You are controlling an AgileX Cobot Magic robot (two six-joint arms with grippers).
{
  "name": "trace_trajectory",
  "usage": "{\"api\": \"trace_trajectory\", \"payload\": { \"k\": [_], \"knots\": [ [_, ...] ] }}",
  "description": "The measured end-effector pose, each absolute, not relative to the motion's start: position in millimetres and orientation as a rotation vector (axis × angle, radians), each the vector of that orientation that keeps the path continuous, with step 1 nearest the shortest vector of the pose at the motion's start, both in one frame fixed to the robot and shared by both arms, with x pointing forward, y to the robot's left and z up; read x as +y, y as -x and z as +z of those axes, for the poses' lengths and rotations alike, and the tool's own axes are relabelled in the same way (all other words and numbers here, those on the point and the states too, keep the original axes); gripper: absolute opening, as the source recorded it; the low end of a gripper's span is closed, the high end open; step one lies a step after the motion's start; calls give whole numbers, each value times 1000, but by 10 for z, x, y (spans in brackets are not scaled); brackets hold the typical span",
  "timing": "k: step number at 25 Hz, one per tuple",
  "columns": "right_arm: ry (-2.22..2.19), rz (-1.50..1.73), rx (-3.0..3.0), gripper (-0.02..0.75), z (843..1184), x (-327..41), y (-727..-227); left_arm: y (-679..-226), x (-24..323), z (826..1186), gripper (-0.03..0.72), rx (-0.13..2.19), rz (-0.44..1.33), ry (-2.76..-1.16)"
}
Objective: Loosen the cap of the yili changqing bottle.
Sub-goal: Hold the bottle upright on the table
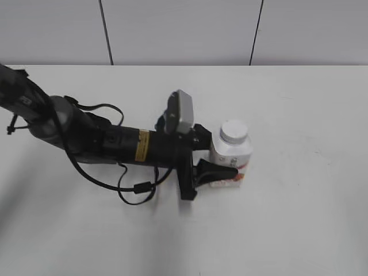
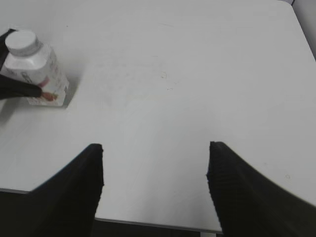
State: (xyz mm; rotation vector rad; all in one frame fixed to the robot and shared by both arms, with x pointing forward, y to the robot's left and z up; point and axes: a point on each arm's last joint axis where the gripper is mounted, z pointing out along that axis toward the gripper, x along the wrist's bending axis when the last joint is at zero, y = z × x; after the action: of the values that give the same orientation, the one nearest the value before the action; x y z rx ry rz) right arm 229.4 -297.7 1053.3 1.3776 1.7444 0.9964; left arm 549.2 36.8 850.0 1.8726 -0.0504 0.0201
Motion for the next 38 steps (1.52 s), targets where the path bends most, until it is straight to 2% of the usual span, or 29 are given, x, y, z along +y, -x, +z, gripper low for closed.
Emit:
{"api": "trace_trajectory", "payload": {
  "k": [5, 14, 18, 38],
  "knots": [
    [-1378, 996, 1744, 526, 10533, -2977, -2294, -5757, 752, 8616, 419, 19, 79, -1837],
    [-1378, 996, 1744, 526, 10533, -2977, -2294, -5939, 1186, 8508, 418, 70, 106, -1875],
    [-1378, 996, 1744, 526, 10533, -2977, -2294, -5919, 1220, 8353, 418, 86, 68, -1892],
    [-1378, 996, 1744, 526, 10533, -2977, -2294, -5890, 1215, 8311, 417, 61, 26, -1865]
  ]
}}
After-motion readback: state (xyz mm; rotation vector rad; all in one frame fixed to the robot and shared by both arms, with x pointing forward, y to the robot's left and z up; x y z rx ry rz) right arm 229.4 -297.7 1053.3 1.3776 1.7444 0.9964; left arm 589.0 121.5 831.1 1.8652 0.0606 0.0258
